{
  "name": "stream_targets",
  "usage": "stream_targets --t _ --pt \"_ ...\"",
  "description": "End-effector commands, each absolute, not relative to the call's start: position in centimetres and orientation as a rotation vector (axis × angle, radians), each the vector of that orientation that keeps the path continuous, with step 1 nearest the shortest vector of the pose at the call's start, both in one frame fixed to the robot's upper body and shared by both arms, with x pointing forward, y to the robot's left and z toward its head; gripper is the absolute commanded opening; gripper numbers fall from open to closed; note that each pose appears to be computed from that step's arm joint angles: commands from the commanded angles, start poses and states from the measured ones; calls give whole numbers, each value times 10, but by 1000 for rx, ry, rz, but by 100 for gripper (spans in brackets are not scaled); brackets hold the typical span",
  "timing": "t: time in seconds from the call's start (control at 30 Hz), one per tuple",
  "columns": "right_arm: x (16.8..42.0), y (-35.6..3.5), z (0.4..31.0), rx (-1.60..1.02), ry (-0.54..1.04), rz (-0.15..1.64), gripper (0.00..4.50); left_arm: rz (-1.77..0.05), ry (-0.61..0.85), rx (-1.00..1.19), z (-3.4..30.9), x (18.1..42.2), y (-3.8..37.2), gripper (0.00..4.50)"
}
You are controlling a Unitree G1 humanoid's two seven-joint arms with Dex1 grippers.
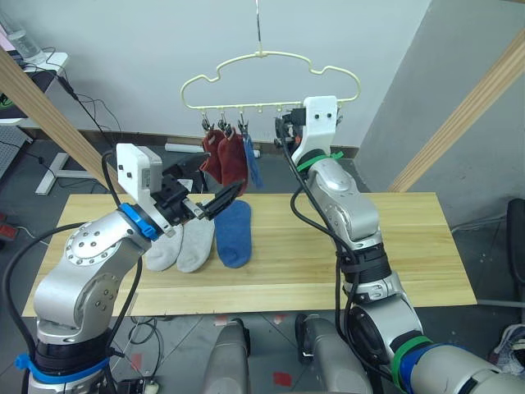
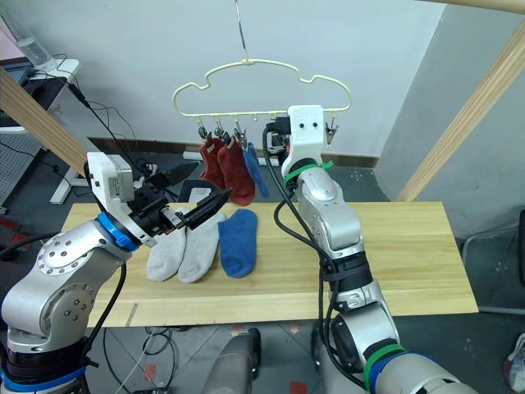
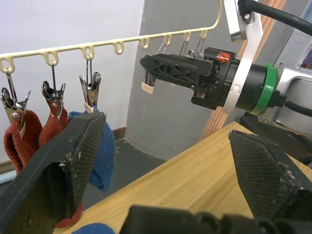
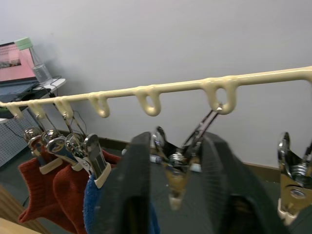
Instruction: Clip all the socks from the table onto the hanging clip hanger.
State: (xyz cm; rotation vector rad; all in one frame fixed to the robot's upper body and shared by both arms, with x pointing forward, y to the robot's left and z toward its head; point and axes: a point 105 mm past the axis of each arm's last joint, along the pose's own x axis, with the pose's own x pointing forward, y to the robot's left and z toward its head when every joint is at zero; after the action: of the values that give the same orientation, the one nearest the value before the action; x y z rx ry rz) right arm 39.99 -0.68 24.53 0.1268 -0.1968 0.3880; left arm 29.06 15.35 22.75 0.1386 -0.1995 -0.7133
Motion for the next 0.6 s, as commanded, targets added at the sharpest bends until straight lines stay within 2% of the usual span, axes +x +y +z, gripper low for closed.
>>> stream_targets --t 0.03,0.33,0.6 --pt "391 3 267 166 -260 422 36 -730 -244 162 236 285 148 450" --pt "389 -6 267 167 -251 431 36 -731 -228 166 232 285 148 450" --pt "375 -26 272 230 -129 669 36 -667 35 243 168 291 166 450"
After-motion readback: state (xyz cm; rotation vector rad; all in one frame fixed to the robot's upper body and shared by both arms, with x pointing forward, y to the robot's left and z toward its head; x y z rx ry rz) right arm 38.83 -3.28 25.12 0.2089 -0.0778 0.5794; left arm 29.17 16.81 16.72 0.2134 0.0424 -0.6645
